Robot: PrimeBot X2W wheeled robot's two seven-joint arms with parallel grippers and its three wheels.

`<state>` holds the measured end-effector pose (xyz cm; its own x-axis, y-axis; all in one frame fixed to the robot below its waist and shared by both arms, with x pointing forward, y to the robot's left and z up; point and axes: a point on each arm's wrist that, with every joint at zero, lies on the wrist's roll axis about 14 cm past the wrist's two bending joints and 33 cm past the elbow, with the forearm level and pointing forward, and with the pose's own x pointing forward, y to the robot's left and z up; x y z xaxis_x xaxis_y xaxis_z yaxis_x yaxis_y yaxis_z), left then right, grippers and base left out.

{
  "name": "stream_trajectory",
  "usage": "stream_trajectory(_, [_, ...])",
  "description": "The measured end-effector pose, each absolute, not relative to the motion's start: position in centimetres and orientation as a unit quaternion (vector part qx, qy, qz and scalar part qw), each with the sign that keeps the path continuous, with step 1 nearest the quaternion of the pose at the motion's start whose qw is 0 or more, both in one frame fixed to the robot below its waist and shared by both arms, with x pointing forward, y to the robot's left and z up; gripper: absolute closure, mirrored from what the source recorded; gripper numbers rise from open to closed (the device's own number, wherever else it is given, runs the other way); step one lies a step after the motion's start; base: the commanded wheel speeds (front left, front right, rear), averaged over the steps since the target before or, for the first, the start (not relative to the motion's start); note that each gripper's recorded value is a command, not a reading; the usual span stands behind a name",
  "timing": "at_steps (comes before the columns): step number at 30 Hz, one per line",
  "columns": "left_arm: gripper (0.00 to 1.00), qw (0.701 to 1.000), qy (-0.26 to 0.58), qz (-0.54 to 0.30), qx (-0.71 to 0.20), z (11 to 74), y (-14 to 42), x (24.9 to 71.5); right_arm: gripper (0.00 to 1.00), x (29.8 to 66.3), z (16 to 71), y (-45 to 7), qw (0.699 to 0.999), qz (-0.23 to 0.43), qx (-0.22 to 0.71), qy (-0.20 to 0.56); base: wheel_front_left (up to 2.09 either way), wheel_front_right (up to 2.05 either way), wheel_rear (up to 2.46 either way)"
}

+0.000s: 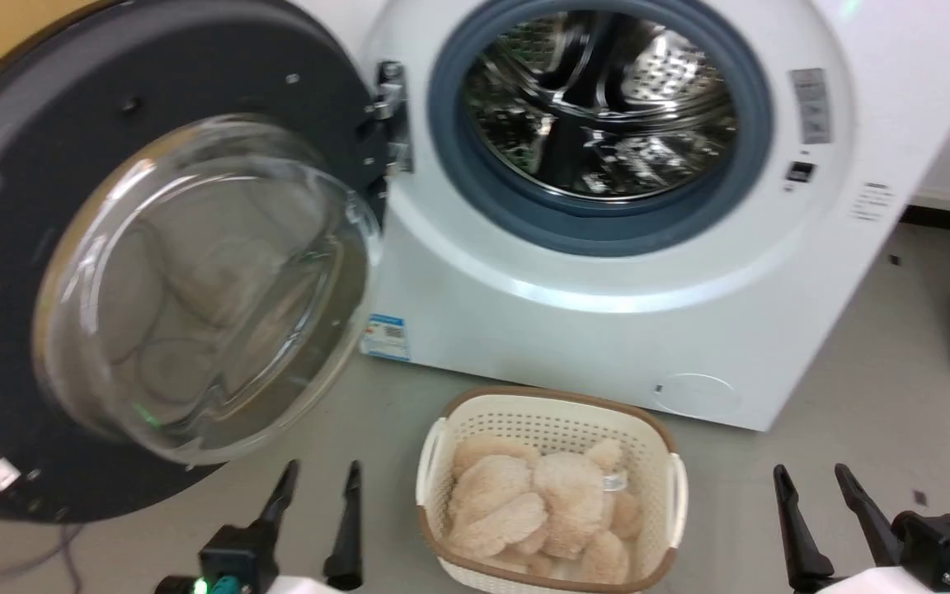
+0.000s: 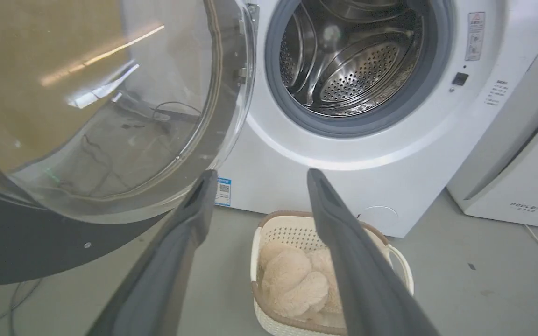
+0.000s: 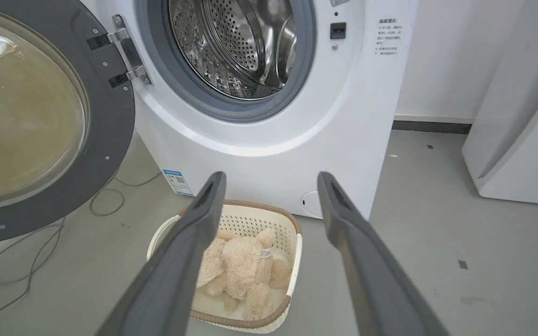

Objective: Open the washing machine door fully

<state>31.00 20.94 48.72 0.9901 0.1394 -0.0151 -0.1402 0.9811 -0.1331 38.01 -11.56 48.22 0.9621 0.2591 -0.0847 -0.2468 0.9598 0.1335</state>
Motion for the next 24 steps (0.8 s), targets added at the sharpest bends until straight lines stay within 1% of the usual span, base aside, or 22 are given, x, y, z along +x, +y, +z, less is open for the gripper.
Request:
stream_trajectory(4, [0.0, 0.998, -0.011, 0.028, -0.062, 49.7, 18.3, 33.0, 0.0, 37.4, 48.6, -13.3, 0.992, 0.103, 0.057, 0.044, 0.0, 0.0, 0.0])
stream_trajectory(10, [0.0, 0.999, -0.012, -0.013, -0.05, 49.9, 16.0, 35.1, 0.0, 36.2, 48.7, -15.7, 0.995, 0.068, 0.055, 0.039, 0.0, 0.0, 0.0])
stream_trajectory(18, [0.0, 0.999, 0.007, -0.033, -0.032, 48.8, 14.7, 36.2, 0.0, 34.8, 48.8, -17.7, 0.997, 0.035, 0.057, 0.036, 0.0, 0.0, 0.0])
stream_trajectory(24, [0.0, 0.999, 0.014, -0.033, -0.032, 48.3, 14.7, 36.2, 0.0, 34.6, 48.9, -17.9, 0.997, 0.032, 0.058, 0.034, 0.0, 0.0, 0.0])
